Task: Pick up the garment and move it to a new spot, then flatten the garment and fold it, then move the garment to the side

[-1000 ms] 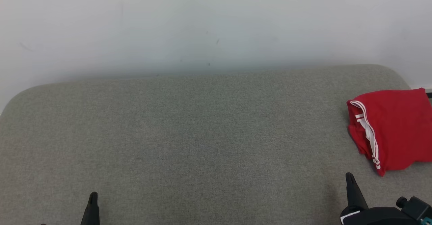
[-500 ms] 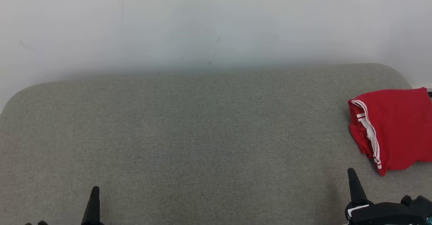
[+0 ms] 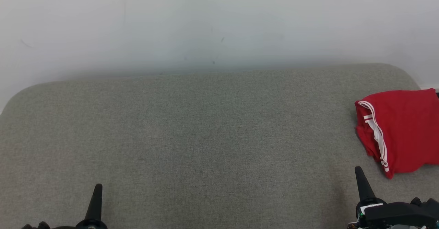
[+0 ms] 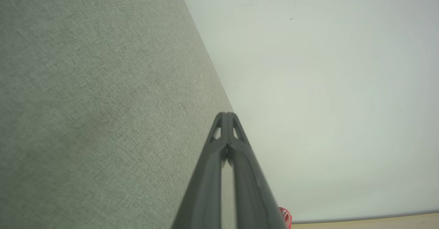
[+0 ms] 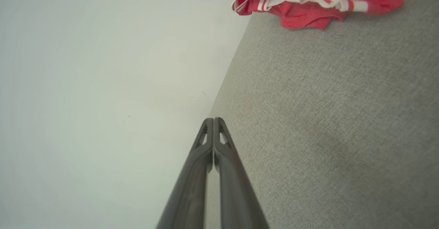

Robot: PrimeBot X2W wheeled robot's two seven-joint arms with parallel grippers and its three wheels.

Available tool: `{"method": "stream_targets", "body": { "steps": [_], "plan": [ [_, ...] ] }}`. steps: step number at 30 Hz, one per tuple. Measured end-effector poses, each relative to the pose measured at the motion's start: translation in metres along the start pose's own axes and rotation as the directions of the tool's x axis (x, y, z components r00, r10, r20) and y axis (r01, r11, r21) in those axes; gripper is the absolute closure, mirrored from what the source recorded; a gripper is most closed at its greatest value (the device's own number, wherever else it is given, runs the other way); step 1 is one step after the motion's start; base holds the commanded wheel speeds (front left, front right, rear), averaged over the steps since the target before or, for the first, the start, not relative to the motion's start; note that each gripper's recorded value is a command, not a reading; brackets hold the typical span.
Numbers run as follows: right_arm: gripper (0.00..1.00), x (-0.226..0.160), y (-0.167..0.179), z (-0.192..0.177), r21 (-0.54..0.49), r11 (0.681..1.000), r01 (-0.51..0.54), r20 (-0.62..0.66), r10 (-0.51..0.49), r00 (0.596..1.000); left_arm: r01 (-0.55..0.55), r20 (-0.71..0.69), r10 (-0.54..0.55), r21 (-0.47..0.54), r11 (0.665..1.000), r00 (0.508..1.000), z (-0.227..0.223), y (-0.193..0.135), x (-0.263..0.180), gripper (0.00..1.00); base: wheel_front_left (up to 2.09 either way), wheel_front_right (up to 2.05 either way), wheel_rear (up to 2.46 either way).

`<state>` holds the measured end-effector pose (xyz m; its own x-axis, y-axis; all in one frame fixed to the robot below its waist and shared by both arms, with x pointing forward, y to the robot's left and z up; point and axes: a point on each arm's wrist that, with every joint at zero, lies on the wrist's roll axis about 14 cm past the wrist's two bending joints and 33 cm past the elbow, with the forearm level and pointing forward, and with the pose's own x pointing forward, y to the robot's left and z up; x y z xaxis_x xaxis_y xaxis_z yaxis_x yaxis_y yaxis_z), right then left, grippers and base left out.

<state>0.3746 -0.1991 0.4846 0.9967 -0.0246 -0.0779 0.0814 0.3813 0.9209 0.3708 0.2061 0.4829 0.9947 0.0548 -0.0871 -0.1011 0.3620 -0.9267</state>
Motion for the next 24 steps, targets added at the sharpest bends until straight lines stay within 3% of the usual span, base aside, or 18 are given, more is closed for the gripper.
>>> {"method": "stream_targets", "body": {
  "steps": [24],
  "plan": [
    [1.00,0.006,0.009,0.004,0.210,0.977,-0.031,-0.002,0.032,0.999,0.039,-0.017,-0.043,-0.198,0.979,0.999,0.000,-0.012,0.008,1.00,0.00,0.00,0.00]
  ]
}}
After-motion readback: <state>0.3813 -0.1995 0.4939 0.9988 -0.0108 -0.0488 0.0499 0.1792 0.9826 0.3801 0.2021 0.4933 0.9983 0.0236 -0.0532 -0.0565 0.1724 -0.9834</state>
